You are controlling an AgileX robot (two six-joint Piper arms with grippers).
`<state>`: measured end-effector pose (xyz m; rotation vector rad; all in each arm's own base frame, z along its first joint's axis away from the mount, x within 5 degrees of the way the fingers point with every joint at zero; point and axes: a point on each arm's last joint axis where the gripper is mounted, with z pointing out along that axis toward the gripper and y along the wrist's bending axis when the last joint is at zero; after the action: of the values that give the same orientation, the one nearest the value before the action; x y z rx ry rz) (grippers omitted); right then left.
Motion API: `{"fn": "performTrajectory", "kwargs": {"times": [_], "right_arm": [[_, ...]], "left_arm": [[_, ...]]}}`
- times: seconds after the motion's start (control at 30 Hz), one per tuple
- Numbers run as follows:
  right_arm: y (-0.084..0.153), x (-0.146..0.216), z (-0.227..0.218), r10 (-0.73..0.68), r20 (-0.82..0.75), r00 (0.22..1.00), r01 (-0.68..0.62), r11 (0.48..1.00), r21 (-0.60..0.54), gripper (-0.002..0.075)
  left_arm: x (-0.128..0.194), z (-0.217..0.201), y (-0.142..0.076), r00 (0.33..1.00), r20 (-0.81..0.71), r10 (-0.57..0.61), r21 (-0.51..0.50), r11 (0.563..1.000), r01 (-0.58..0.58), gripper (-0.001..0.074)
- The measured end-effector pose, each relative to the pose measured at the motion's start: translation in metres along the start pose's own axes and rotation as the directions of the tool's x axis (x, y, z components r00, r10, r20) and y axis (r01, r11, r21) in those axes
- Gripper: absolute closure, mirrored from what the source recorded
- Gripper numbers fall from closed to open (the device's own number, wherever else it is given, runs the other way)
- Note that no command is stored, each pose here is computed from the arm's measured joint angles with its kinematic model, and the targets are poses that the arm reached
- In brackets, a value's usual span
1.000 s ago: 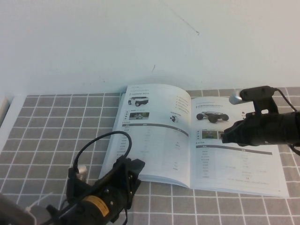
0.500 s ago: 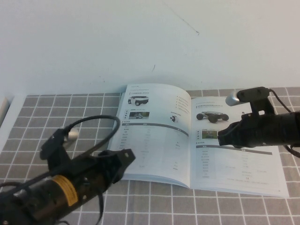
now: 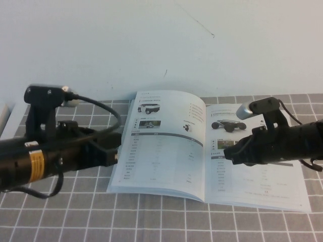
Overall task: Close book
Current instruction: 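Close the open booklet and leave it lying on the table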
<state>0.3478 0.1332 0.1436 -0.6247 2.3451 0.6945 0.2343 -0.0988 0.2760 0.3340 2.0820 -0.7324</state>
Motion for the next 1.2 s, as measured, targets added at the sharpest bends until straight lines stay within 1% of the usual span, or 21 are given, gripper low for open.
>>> {"fn": "performTrajectory", "kwargs": {"times": [0.13, 0.17, 0.23, 0.3, 0.33, 0.37, 0.4, 0.43, 0.5, 0.57, 0.6, 0.67, 0.7, 0.73, 0.83, 0.9, 0.97, 1.03, 1.07, 1.13, 1.2], "right_arm": [[0.002, 0.001, 0.000, -0.024, -0.014, 1.000, 0.023, 1.000, -0.021, 0.0729], [0.002, 0.001, 0.000, -0.026, -0.015, 1.000, 0.025, 0.999, -0.024, 0.0729], [0.002, 0.002, 0.000, -0.032, -0.019, 0.999, 0.031, 0.999, -0.028, 0.0729], [0.002, 0.002, 0.000, -0.037, -0.022, 0.999, 0.037, 0.999, -0.028, 0.0729], [0.002, 0.002, 0.000, -0.043, -0.025, 0.999, 0.042, 0.999, -0.028, 0.0729], [0.002, 0.002, 0.000, -0.046, -0.026, 0.999, 0.046, 0.999, -0.028, 0.0729], [0.002, 0.003, 0.000, -0.052, -0.027, 0.998, 0.051, 0.998, -0.028, 0.0729], [0.002, 0.003, 0.000, -0.056, -0.027, 0.998, 0.056, 0.998, -0.026, 0.0729], [0.002, 0.003, 0.000, -0.062, -0.026, 0.998, 0.062, 0.998, -0.020, 0.0729], [0.001, 0.002, 0.000, -0.064, -0.026, 0.998, 0.064, 0.998, -0.013, 0.0729], [0.001, 0.002, 0.000, -0.065, -0.026, 0.998, 0.065, 0.998, -0.013, 0.0729], [0.002, 0.003, 0.000, -0.066, -0.027, 0.997, 0.065, 0.998, -0.021, 0.0729], [0.003, 0.003, 0.000, -0.066, -0.027, 0.997, 0.065, 0.997, -0.030, 0.0729], [0.003, 0.003, 0.000, -0.066, -0.027, 0.997, 0.065, 0.997, -0.038, 0.0729], [0.003, 0.003, 0.000, -0.068, -0.027, 0.997, 0.067, 0.997, -0.040, 0.0729], [0.003, 0.003, 0.000, -0.071, -0.027, 0.997, 0.070, 0.997, -0.032, 0.0729], [0.002, 0.003, 0.000, -0.062, -0.028, 0.998, 0.061, 0.998, -0.027, 0.0729], [0.001, 0.003, 0.000, -0.055, -0.028, 0.998, 0.055, 0.998, -0.016, 0.0729], [0.000, 0.003, 0.000, -0.053, -0.028, 0.998, 0.053, 0.999, -0.006, 0.0729], [-0.002, 0.002, 0.000, -0.044, -0.027, 0.999, 0.044, 0.999, 0.019, 0.0729], [-0.005, 0.002, 0.000, -0.036, -0.027, 0.999, 0.037, 0.998, 0.052, 0.0729]], "left_arm": [[-0.019, -0.007, 0.005, 0.996, 0.007, -0.084, 0.054, 0.995, 0.084, 0.0735], [-0.025, -0.009, 0.004, 0.994, 0.004, -0.105, 0.089, 0.991, 0.104, 0.0735], [-0.037, -0.015, -0.003, 0.996, -0.011, -0.087, 0.181, 0.980, 0.087, 0.0735], [-0.056, -0.024, -0.012, 1.000, 0.023, -0.015, 0.243, 0.970, 0.009, 0.0735], [-0.065, -0.027, -0.015, 0.998, 0.057, 0.041, 0.246, 0.968, -0.053, 0.0736], [-0.078, -0.031, -0.018, 0.984, 0.115, 0.135, 0.231, 0.960, -0.158, 0.0736], [-0.087, -0.035, -0.018, 0.961, 0.164, 0.223, 0.188, 0.949, -0.252, 0.0736], [-0.095, -0.037, -0.017, 0.936, 0.204, 0.286, 0.133, 0.940, -0.316, 0.0736], [-0.113, -0.042, -0.008, 0.876, 0.268, 0.402, -0.068, 0.914, -0.399, 0.0736], [-0.124, -0.047, 0.006, 0.834, 0.279, 0.477, -0.273, 0.872, -0.407, 0.0736], [-0.129, -0.051, 0.016, 0.820, 0.274, 0.502, -0.397, 0.836, -0.379, 0.0736], [-0.134, -0.058, 0.030, 0.811, 0.260, 0.524, -0.551, 0.771, -0.321, 0.0736], [-0.136, -0.062, 0.036, 0.814, 0.263, 0.517, -0.610, 0.743, -0.275, 0.0736], [-0.137, -0.065, 0.040, 0.822, 0.270, 0.501, -0.644, 0.729, -0.232, 0.0736], [-0.131, -0.073, 0.055, 0.884, 0.243, 0.399, -0.741, 0.665, -0.096, 0.0736], [-0.121, -0.073, 0.066, 0.944, 0.144, 0.298, -0.793, 0.606, -0.070, 0.0736], [-0.104, -0.066, 0.077, 0.986, 0.011, 0.167, -0.810, 0.579, -0.089, 0.0736], [-0.085, -0.053, 0.083, 0.997, -0.075, -0.019, -0.787, 0.615, -0.048, 0.0736], [-0.079, -0.047, 0.084, 0.992, -0.104, -0.076, -0.771, 0.637, -0.032, 0.0736], [-0.068, -0.034, 0.083, 0.972, -0.159, -0.171, -0.709, 0.706, 0.008, 0.0736], [-0.060, -0.016, 0.077, 0.951, -0.223, -0.215, -0.592, 0.804, 0.043, 0.0736]]}}
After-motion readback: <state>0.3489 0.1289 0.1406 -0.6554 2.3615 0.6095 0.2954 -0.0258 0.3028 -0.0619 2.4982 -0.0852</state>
